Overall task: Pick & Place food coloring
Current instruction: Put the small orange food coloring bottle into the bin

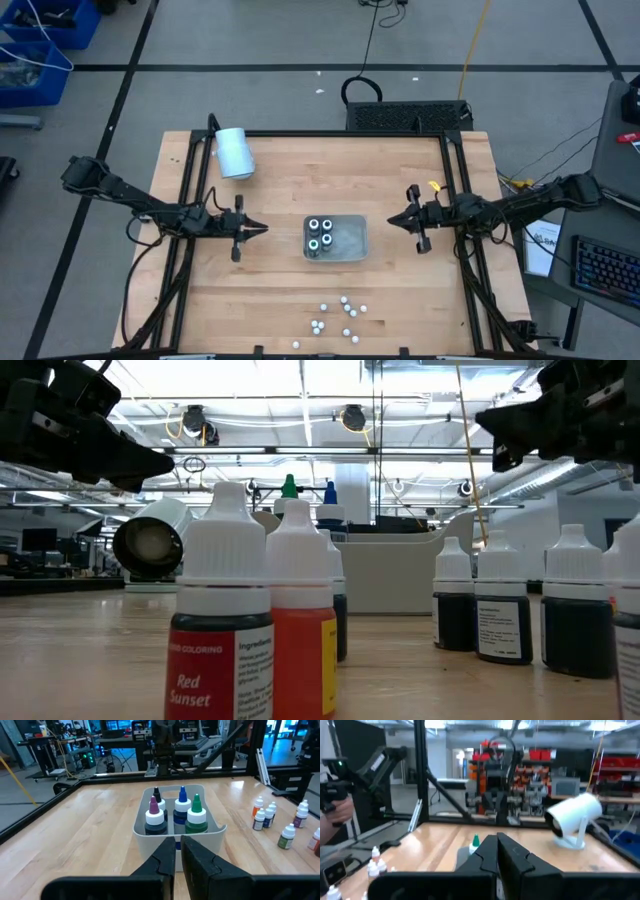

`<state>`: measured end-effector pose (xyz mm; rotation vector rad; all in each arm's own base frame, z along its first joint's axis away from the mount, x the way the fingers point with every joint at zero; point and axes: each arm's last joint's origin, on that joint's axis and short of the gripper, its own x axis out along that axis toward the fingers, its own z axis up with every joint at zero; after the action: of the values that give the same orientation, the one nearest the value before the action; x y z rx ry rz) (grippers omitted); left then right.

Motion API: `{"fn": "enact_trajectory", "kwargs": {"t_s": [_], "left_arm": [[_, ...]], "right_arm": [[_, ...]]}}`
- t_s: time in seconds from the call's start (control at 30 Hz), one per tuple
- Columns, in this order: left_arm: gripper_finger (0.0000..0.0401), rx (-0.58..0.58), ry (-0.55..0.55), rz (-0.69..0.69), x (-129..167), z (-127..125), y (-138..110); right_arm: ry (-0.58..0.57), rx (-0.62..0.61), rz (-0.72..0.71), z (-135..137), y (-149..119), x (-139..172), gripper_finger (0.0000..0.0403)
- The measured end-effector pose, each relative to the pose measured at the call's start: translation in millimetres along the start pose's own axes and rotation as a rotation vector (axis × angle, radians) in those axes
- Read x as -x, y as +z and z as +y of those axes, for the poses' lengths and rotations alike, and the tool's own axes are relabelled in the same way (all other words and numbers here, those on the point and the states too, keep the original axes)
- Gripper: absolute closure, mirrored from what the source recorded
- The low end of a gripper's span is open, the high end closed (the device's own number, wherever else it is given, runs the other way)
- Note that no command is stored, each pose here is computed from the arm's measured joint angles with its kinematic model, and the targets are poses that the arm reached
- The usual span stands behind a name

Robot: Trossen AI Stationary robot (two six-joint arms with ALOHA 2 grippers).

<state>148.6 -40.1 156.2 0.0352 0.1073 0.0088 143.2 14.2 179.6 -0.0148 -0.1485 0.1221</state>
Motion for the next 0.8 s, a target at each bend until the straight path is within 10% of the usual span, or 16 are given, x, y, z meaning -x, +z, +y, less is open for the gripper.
{"fn": "enact_trajectory", "kwargs": {"t_s": [0.8], "left_arm": [[0.0364, 0.033, 0.109, 0.138, -2, 2, -7]], "right_arm": [[-0.004, -0.002, -0.013, 0, 11, 23, 0.0403]]}}
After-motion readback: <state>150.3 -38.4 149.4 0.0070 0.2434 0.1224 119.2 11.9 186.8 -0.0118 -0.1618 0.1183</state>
